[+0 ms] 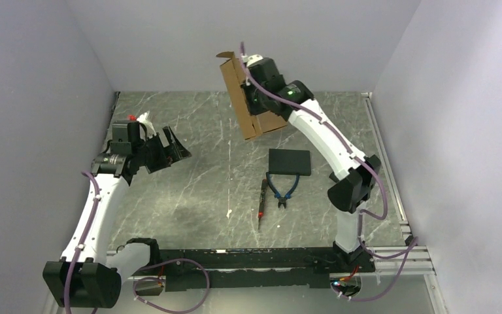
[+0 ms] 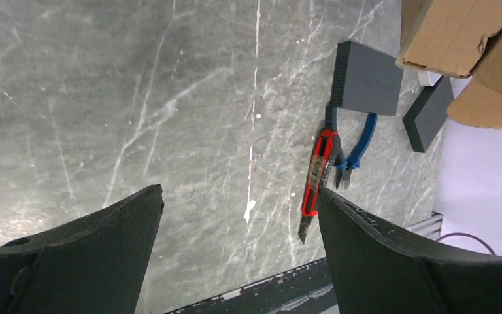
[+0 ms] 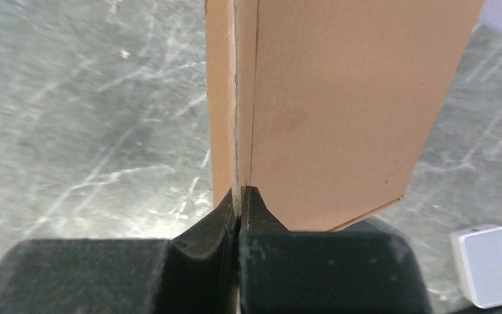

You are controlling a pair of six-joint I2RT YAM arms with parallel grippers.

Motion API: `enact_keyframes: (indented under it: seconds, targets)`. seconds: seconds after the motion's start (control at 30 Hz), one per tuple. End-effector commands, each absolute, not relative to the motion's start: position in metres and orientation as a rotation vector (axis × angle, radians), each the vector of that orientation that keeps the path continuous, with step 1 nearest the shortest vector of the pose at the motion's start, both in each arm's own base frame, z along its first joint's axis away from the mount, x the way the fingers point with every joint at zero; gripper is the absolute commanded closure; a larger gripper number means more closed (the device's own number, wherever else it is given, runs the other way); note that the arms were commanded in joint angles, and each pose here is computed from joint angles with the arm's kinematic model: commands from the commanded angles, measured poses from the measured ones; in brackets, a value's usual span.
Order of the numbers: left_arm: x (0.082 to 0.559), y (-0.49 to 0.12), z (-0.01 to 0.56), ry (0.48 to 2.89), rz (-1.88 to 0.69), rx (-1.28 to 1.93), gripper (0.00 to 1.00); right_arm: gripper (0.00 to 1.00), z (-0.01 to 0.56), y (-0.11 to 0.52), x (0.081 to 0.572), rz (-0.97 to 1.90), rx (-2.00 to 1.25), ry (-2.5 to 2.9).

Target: Unpack the express box

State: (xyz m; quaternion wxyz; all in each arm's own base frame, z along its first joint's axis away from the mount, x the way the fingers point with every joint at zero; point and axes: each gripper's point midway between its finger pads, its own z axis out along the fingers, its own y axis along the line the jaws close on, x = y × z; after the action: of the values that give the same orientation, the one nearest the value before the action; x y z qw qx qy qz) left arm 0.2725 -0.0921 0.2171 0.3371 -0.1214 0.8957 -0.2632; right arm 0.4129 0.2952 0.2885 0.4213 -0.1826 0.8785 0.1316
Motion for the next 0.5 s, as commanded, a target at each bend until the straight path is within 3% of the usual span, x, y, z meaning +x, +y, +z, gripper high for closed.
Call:
enact_keyframes:
  seconds: [0.0, 0.27, 0.47]
  targets:
    - [0.269, -0.106, 0.226, 2.279, -0.804, -0.331, 0.08, 1.0, 0.263, 0.312, 0.393, -0.002, -0.67, 2.201]
    - [0.251, -0.066, 0.231, 2.226, -0.546, -0.529, 0.11, 1.0, 0.202, 0.369, 0.358, -0.419, -0.787, 2.089]
    - [0.206, -0.019, 0.26, 1.949, -0.358, -0.724, 0.15, 1.0, 0.175, 0.407, 0.322, -0.424, -0.878, 2.007]
